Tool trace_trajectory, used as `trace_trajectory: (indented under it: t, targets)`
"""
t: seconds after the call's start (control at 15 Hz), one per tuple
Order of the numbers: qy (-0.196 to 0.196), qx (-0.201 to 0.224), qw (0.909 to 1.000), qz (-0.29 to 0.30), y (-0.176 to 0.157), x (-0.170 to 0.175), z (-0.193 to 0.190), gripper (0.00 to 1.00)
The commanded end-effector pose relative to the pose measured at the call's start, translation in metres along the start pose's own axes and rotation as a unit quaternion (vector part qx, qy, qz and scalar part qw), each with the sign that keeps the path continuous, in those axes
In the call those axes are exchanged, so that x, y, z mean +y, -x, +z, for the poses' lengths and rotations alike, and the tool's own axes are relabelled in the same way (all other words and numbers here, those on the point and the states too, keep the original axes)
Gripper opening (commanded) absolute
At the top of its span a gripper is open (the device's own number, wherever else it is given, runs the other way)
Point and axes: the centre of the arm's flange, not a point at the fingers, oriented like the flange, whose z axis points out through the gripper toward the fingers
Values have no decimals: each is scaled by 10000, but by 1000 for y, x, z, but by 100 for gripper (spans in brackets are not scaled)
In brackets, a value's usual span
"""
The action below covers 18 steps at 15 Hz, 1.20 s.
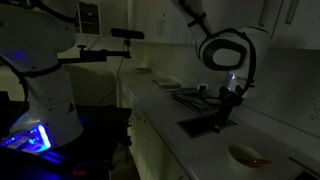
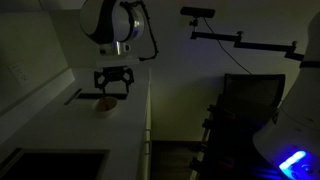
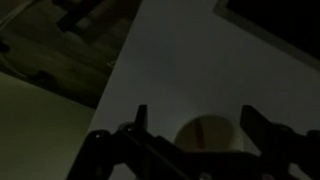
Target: Put the pen on the countertop
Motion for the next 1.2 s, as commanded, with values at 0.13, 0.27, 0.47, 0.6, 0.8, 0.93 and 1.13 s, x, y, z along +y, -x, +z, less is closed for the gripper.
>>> trace_trajectory:
  t: [0.13,0.27,0.47,0.6,0.8,0.93,1.13]
  targets:
    - [277,245,9993,-44,-42,-29,29,100]
    - [365,288,9985,-297,-56,-35,39,100]
    - [457,386,9967,-556,-70,-42,51,100]
    - [439,397,9961,-648,-78,-45,58,100]
    - [349,435,9969,-560,-72,-41,61,100]
    - [362,417,9967,-590,-75,-43,62,100]
    - [318,457,9963,-662,-78,-44,65,100]
